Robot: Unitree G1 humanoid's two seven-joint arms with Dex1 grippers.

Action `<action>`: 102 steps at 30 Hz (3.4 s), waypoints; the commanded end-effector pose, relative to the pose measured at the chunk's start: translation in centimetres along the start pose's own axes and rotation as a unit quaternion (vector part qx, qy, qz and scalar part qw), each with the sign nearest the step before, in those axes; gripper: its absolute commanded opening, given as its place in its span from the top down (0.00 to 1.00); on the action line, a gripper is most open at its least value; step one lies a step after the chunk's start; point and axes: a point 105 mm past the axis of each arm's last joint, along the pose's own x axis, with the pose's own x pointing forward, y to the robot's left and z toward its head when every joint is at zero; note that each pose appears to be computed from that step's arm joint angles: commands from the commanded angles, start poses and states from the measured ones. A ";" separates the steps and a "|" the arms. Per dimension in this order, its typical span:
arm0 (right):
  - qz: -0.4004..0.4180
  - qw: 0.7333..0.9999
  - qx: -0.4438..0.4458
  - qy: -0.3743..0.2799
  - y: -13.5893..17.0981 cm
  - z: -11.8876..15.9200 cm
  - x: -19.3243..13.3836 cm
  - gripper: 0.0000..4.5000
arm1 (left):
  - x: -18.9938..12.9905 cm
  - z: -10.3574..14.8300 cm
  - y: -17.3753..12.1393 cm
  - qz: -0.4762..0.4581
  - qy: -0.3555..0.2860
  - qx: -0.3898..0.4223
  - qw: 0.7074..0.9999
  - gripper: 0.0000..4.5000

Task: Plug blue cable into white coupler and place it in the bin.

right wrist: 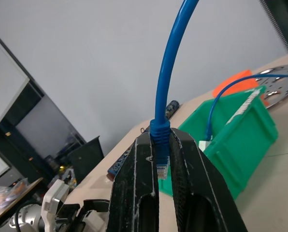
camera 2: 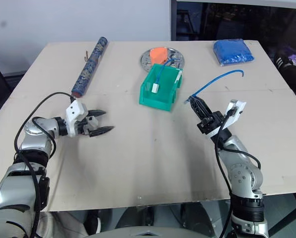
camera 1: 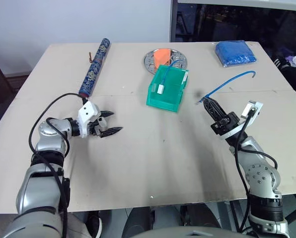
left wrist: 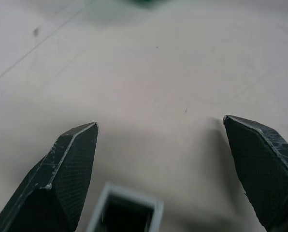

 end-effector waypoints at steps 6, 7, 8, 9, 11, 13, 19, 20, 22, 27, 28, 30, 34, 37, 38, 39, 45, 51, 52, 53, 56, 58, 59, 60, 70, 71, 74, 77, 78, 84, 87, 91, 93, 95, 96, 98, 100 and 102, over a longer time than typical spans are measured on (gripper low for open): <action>0.005 1.000 -0.022 -0.020 0.9 1.1 -0.3 1.00 | -2.1 -1.3 -0.2 0.000 0.021 0.000 1.000 0.06; 0.005 1.000 -0.022 -0.020 0.9 1.1 -0.3 1.00 | -2.4 -1.3 0.3 0.022 0.015 -0.006 1.000 0.06; 0.004 1.000 -0.022 -0.019 0.9 1.0 -0.3 1.00 | -2.7 -1.2 0.7 0.044 0.008 -0.010 0.999 0.06; 0.003 1.000 -0.022 -0.019 0.8 1.0 -0.3 1.00 | -3.0 -1.2 1.0 0.061 0.002 -0.012 0.998 0.06; 0.002 1.000 -0.021 -0.018 0.8 0.9 -0.3 1.00 | -3.4 -1.6 0.9 0.076 -0.001 -0.017 0.997 0.06; 0.003 1.000 -0.019 -0.014 0.8 0.8 -0.3 1.00 | -3.5 -2.5 0.2 0.074 0.003 -0.025 0.997 0.06; 0.009 1.000 -0.018 -0.006 0.8 0.5 0.0 1.00 | -3.6 -3.5 -0.3 0.100 -0.012 -0.059 0.993 0.06; 0.009 1.000 -0.018 -0.005 0.8 0.5 0.0 1.00 | -3.6 -3.6 -0.3 0.107 -0.016 -0.065 0.992 0.06; 0.007 1.000 -0.019 -0.006 0.7 0.6 -0.1 1.00 | -3.8 -3.8 -0.3 0.119 -0.019 -0.070 0.990 0.06; -0.002 1.000 -0.019 -0.007 0.7 0.4 -0.6 1.00 | -3.8 -4.3 -1.4 0.158 -0.041 -0.062 0.985 0.06; -0.004 1.000 -0.018 -0.007 0.7 0.4 -0.7 1.00 | -3.5 -4.3 -1.9 0.160 -0.047 -0.058 0.984 0.06; -0.006 1.000 -0.018 -0.005 0.7 0.3 -0.9 1.00 | -3.0 -4.2 -3.2 0.171 -0.058 -0.052 0.982 0.06; -0.009 1.000 -0.020 -0.005 0.6 0.3 -1.0 1.00 | -2.4 -3.7 -4.9 0.222 -0.074 -0.048 0.971 0.06; -0.012 1.000 -0.022 -0.005 0.5 0.4 -1.1 1.00 | -2.2 -3.9 -6.3 0.253 -0.074 -0.061 0.963 0.06; -0.011 1.000 -0.022 -0.004 0.5 0.4 -1.1 1.00 | -2.2 -4.0 -6.4 0.269 -0.074 -0.067 0.958 0.06; -0.011 1.000 -0.022 -0.002 0.5 0.4 -1.1 1.00 | -2.3 -4.1 -6.5 0.284 -0.073 -0.075 0.953 0.06; -0.005 1.000 -0.025 0.003 0.3 0.5 -0.7 1.00 | -2.5 -4.3 -5.5 0.365 -0.066 -0.108 0.922 0.06; -0.004 1.000 -0.029 0.004 0.3 0.6 -0.7 1.00 | -1.5 -4.2 -5.4 0.394 -0.066 -0.148 0.905 0.06; -0.004 1.000 -0.029 0.004 0.3 0.6 -0.7 1.00 | -1.3 -4.1 -5.4 0.398 -0.066 -0.153 0.902 0.06; -0.004 1.000 -0.029 0.005 0.4 0.5 -0.8 1.00 | -1.2 -4.1 -5.4 0.404 -0.067 -0.160 0.898 0.06; -0.006 1.000 -0.028 0.005 0.4 0.5 -0.8 1.00 | -1.0 -4.2 -4.9 0.426 -0.064 -0.181 0.884 0.11; -0.005 1.000 -0.028 0.006 0.5 0.4 -0.8 1.00 | -0.4 -3.8 -4.5 0.425 -0.065 -0.178 0.885 0.17; -0.005 1.000 -0.028 0.006 0.5 0.3 -0.8 1.00 | -0.1 -3.7 -4.2 0.424 -0.065 -0.180 0.885 0.17; -0.005 1.000 -0.027 0.006 0.5 0.3 -0.8 1.00 | 0.1 -3.6 -4.1 0.423 -0.062 -0.178 0.886 0.17; -0.002 1.000 -0.029 0.005 0.5 0.3 -0.6 1.00 | 1.8 -2.8 -3.9 0.409 -0.050 -0.153 0.898 0.17; -0.002 1.000 -0.029 0.005 0.5 0.3 -0.6 1.00 | 1.9 -2.8 -3.9 0.411 -0.049 -0.151 0.898 0.17; -0.001 1.000 -0.029 0.005 0.6 0.2 -0.5 1.00 | 2.2 -2.6 -4.0 0.410 -0.043 -0.134 0.901 0.17; 0.001 1.000 -0.028 0.007 0.6 0.1 -0.5 1.00 | 2.4 -2.1 -3.9 0.419 -0.043 -0.119 0.899 0.17; 0.001 1.000 -0.028 0.007 0.6 0.1 -0.5 1.00 | 2.5 -1.8 -4.0 0.420 -0.046 -0.116 0.899 0.17; 0.000 1.000 -0.029 0.006 0.6 0.1 -0.5 1.00 | 2.9 -0.6 -3.7 0.425 -0.061 -0.116 0.896 0.17; 0.000 1.000 -0.028 0.007 0.7 -0.1 -0.4 1.00 | 2.6 -1.2 -3.2 0.408 -0.054 -0.124 0.903 0.17; 0.000 1.000 -0.027 0.009 0.7 -0.3 -0.5 1.00 | 2.1 -2.0 -2.6 0.392 -0.035 -0.123 0.911 0.17; -0.002 1.000 -0.028 0.007 0.7 -0.2 -0.5 1.00 | 2.2 -1.7 -2.7 0.384 -0.036 -0.117 0.915 0.17; -0.004 1.000 -0.030 0.006 0.6 -0.2 -0.5 1.00 | 2.7 -1.2 -3.1 0.352 -0.042 -0.107 0.929 0.17; -0.004 1.000 -0.030 0.006 0.7 -0.2 -0.5 1.00 | 2.9 -1.1 -3.2 0.341 -0.041 -0.102 0.934 0.17; -0.005 1.000 -0.030 0.007 0.7 -0.3 -0.6 1.00 | 2.8 -1.2 -3.1 0.332 -0.038 -0.099 0.937 0.17; -0.005 0.999 -0.031 0.008 0.7 -0.4 -0.6 1.00 | 2.5 -1.6 -2.4 0.325 -0.030 -0.097 0.940 0.17; -0.006 0.999 -0.032 0.009 0.7 -0.4 -0.6 1.00 | 2.2 -2.0 -1.9 0.312 -0.024 -0.094 0.945 0.17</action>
